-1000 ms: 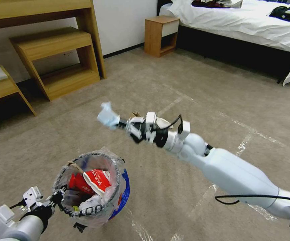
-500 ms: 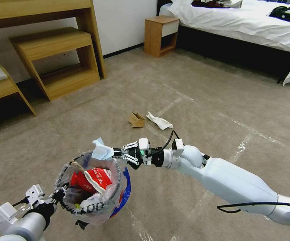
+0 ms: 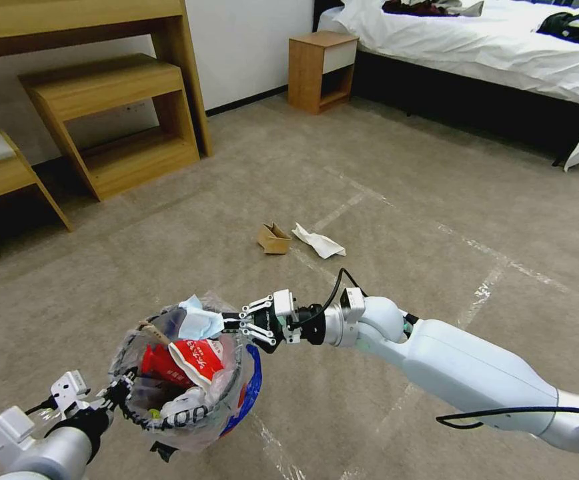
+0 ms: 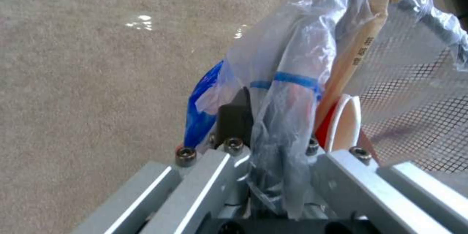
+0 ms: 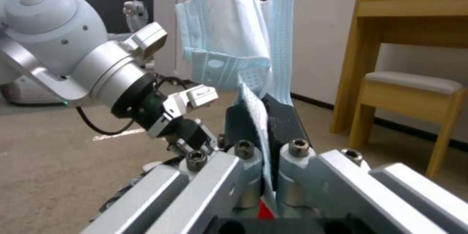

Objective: Pick up the trash bin and place the garbage on the floor into it.

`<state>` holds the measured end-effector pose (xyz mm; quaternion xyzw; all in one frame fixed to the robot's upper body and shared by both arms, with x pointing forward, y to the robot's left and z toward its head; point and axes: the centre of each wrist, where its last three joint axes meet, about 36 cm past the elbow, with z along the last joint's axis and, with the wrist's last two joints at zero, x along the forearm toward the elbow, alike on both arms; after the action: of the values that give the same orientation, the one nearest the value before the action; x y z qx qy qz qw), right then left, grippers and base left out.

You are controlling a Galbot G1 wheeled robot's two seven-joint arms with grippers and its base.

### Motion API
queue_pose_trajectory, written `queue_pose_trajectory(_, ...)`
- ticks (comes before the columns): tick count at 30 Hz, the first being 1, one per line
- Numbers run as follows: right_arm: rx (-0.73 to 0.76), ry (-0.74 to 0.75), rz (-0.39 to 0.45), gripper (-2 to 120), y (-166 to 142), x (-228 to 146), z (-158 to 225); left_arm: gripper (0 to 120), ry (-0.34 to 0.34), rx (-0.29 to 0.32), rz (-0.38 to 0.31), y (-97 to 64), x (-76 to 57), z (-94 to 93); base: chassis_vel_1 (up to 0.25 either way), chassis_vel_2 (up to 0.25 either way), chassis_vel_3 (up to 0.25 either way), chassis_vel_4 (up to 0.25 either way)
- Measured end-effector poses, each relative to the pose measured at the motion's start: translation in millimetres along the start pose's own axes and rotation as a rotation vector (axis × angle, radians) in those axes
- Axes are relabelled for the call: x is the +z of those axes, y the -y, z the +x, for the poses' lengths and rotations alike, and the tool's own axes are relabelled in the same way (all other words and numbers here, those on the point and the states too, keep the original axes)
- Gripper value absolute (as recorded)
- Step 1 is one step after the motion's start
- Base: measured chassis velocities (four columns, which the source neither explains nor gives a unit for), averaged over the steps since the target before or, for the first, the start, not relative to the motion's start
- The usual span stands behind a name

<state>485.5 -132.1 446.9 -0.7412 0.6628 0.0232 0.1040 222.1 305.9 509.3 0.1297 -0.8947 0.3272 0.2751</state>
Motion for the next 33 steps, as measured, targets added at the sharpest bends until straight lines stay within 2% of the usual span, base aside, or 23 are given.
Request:
queue_pose_trajectory(7, 0.005, -0.003, 0.04, 3, 1, 1, -2, 0, 0.004, -0.002, 0.0, 0.4, 0.0, 2.1, 0.0, 0.0, 0.0, 0.0)
queue_pose_trajectory(9, 0.001, -0.014, 0.052, 17, 4, 0, 0, 0, 0.006, -0.001, 0.0, 0.6, -0.3, 1.9, 0.0, 0.0, 0.0, 0.0)
queue_pose_trajectory(10, 0.001, -0.014, 0.052, 17, 4, 0, 0, 0, 0.006, -0.001, 0.0, 0.6, -0.3, 1.9, 0.0, 0.0, 0.0, 0.0)
queue_pose_trajectory(13, -0.001, -0.023, 0.061, 31, 9, 0, 1, 0, 0.008, 0.001, 0.001, 0.6, -0.9, 0.7, 0.0, 0.0, 0.0, 0.0)
queue_pose_trajectory(14, -0.001, -0.023, 0.061, 31, 9, 0, 1, 0, 0.008, 0.001, 0.001, 0.6, -0.9, 0.7, 0.0, 0.0, 0.0, 0.0)
queue_pose_trajectory(17, -0.005, -0.023, 0.068, 44, 11, 0, 1, 0, 0.008, 0.0, 0.0, 0.6, -0.4, -0.9, 0.0, 0.0, 0.0, 0.0)
queue_pose_trajectory(19, -0.005, -0.021, 0.069, 47, 11, 0, 1, 0, 0.007, 0.0, -0.002, 0.8, 0.0, -1.1, 0.0, 0.0, 0.0, 0.0)
queue_pose_trajectory(21, -0.002, -0.014, 0.068, 59, 11, 0, 0, 0, 0.006, 0.002, -0.004, 2.0, 1.4, -1.6, 0.0, 0.0, 0.0, 0.0)
queue_pose_trajectory(22, -0.002, -0.014, 0.068, 59, 11, 0, 0, 0, 0.006, 0.002, -0.004, 2.0, 1.4, -1.6, 0.0, 0.0, 0.0, 0.0)
queue_pose_trajectory(24, 0.0, -0.013, 0.068, 69, 12, 0, 0, 0, 0.007, 0.008, -0.003, 3.4, 1.6, -2.6, 0.0, 0.0, 0.0, 0.0)
queue_pose_trajectory(25, 0.0, -0.013, 0.068, 69, 12, 0, 0, 0, 0.007, 0.008, -0.003, 3.4, 1.6, -2.6, 0.0, 0.0, 0.0, 0.0)
queue_pose_trajectory(27, -0.005, -0.017, 0.067, 83, 11, 0, -1, 0, 0.004, 0.007, -0.004, 3.3, 2.9, -4.6, 0.0, 0.0, 0.0, 0.0)
queue_pose_trajectory(29, -0.005, -0.017, 0.067, 84, 11, 1, -1, 0, 0.004, 0.006, -0.005, 3.3, 2.9, -4.8, 0.0, 0.0, 0.0, 0.0)
queue_pose_trajectory(31, -0.004, -0.018, 0.071, 95, 13, 2, -1, 0, 0.007, 0.006, -0.006, 3.2, 2.4, -5.0, 0.0, 0.0, 0.0, 0.0)
queue_pose_trajectory(33, -0.004, -0.019, 0.072, 98, 14, 2, -1, 0, 0.008, 0.005, -0.006, 3.0, 2.1, -4.9, 0.0, 0.0, 0.0, 0.0)
